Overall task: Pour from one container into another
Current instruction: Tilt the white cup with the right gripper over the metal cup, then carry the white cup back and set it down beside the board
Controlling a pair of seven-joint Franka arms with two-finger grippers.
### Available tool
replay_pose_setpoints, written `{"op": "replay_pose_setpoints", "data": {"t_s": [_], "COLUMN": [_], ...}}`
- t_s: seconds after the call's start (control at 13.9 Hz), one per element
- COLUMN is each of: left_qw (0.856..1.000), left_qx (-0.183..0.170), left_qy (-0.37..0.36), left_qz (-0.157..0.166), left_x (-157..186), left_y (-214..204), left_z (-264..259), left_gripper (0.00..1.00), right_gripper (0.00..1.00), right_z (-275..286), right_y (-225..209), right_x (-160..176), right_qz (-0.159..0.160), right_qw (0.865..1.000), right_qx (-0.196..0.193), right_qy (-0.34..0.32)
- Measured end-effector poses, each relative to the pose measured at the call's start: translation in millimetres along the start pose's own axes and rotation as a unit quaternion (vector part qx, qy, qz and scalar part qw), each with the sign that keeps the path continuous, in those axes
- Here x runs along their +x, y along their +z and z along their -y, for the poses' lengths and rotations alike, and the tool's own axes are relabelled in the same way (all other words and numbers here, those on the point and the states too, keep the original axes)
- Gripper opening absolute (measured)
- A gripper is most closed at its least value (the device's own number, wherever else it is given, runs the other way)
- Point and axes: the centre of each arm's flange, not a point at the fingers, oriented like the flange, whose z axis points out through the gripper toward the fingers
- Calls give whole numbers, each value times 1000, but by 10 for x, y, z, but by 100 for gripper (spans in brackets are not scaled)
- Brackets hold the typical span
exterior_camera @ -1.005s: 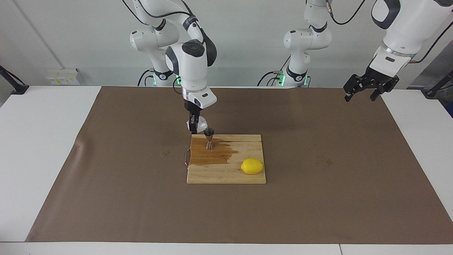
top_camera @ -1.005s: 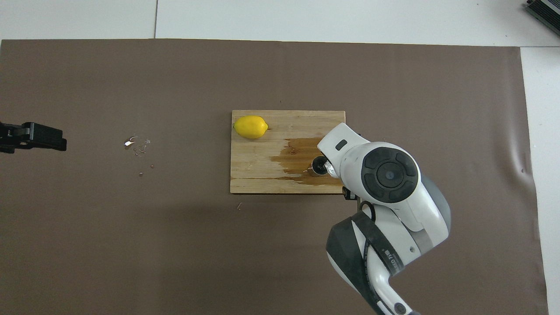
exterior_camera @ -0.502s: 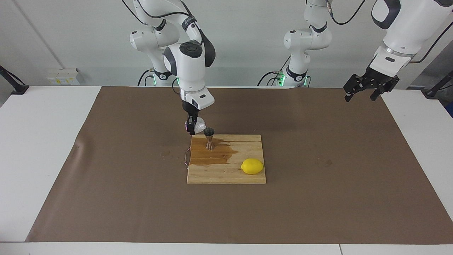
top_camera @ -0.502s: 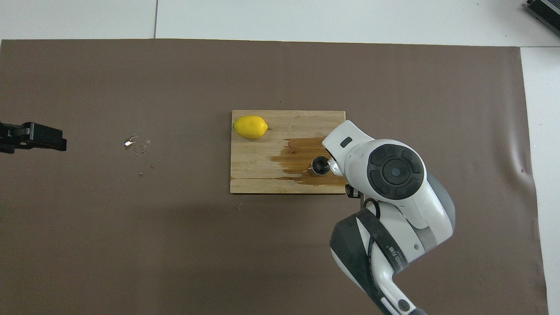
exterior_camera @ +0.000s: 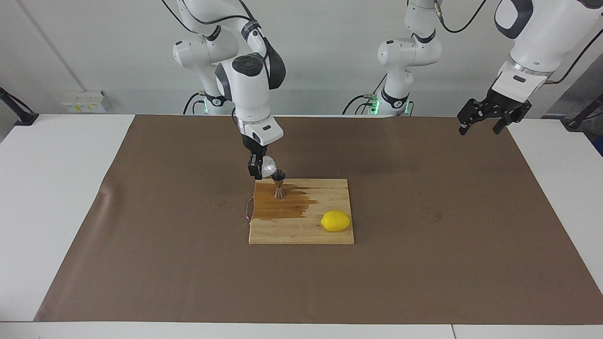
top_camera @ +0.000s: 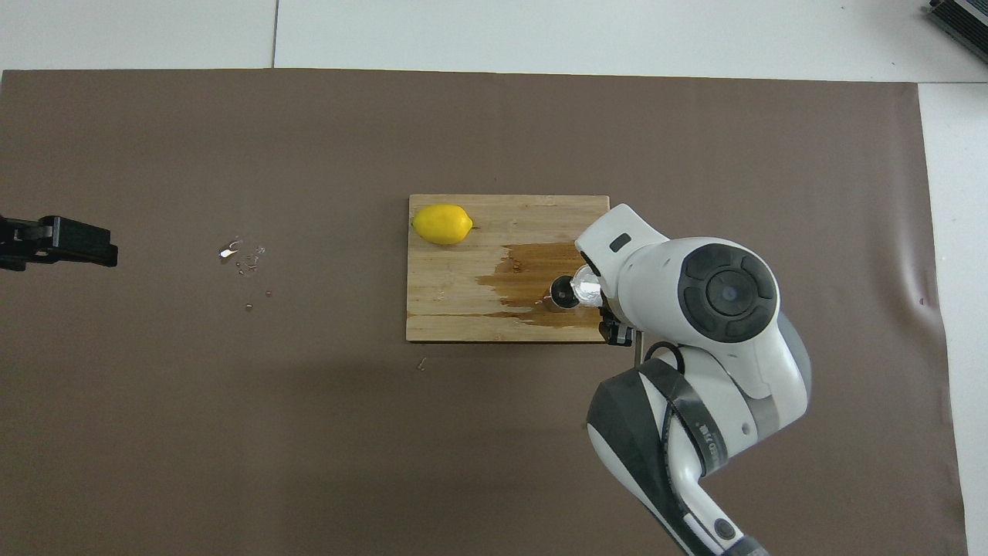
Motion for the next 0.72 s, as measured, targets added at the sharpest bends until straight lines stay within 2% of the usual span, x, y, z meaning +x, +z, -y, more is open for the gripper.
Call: {"op": "replay_pose_setpoints", "data": {"t_s": [0.29,0.5,0.72], "left_qw": [1000,1000,1000], "left_qx": [0,0,0], "left_qy": [0,0,0], "left_qz": [0,0,0], "left_x": [0,0,0], "left_y": [0,0,0], "left_z": [0,0,0], "left_gripper": [100,100,100], "right_gripper": [52,52,52], "right_z": [-224,-459,-578], "right_y": [-14,11,214], "right_x": [-378,-953,-1545], "right_qz": [-71,-124,-171], "right_qw": [997,992,985], "right_qx": [23,25,27], "right_qy": [-5,-4,-2]}}
